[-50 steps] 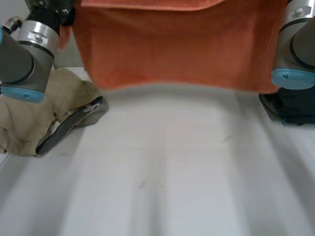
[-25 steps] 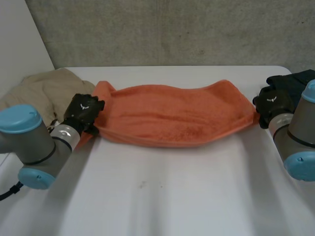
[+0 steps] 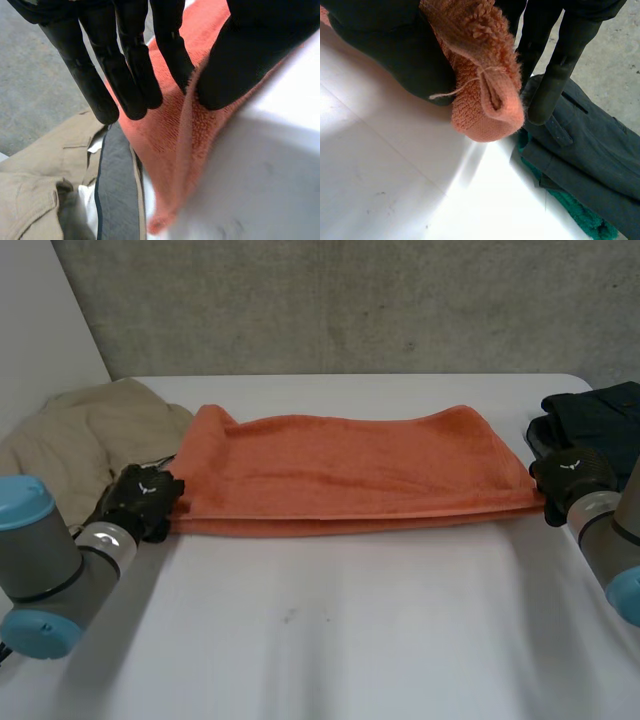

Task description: Fold the laundry.

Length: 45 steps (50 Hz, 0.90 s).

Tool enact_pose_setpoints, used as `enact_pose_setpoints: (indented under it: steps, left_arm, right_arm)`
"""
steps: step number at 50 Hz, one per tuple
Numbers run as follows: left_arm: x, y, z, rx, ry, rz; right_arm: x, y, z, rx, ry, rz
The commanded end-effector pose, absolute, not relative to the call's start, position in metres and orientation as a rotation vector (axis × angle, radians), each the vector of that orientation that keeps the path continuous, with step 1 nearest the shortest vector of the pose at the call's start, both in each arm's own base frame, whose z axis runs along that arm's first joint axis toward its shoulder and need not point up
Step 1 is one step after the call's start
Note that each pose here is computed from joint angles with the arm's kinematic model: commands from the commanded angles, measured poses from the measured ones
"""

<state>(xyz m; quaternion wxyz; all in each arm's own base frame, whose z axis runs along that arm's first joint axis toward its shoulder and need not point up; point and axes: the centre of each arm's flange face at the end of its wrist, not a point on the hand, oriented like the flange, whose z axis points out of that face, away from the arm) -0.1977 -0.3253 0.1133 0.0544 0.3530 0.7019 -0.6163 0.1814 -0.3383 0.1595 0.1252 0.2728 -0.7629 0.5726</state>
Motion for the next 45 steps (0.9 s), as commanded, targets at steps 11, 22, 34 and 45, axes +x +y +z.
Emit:
enact_pose_setpoints:
  steps: [11, 22, 34, 45]
  left_arm:
    - [-0.182, -0.243, 0.177, 1.235, 2.405, -1.439]
    - [-0.179, -0.188, 0.185, 1.494, 2.467, -1.110]
    - [-0.216, -0.297, 0.185, 1.396, 2.054, -1.568]
    - [-0.265, -0.381, 0.352, 0.768, 1.081, -2.417]
  right_arm:
    - [0.160, -0.282, 0.190, 1.131, -2.145, 1.296]
    - [0.122, -0.244, 0.183, 1.399, -2.130, 0.900]
    - [0.131, -0.316, 0.185, 1.271, -1.905, 1.199]
    - [0.160, -0.407, 0.363, 0.479, -1.314, 2.126]
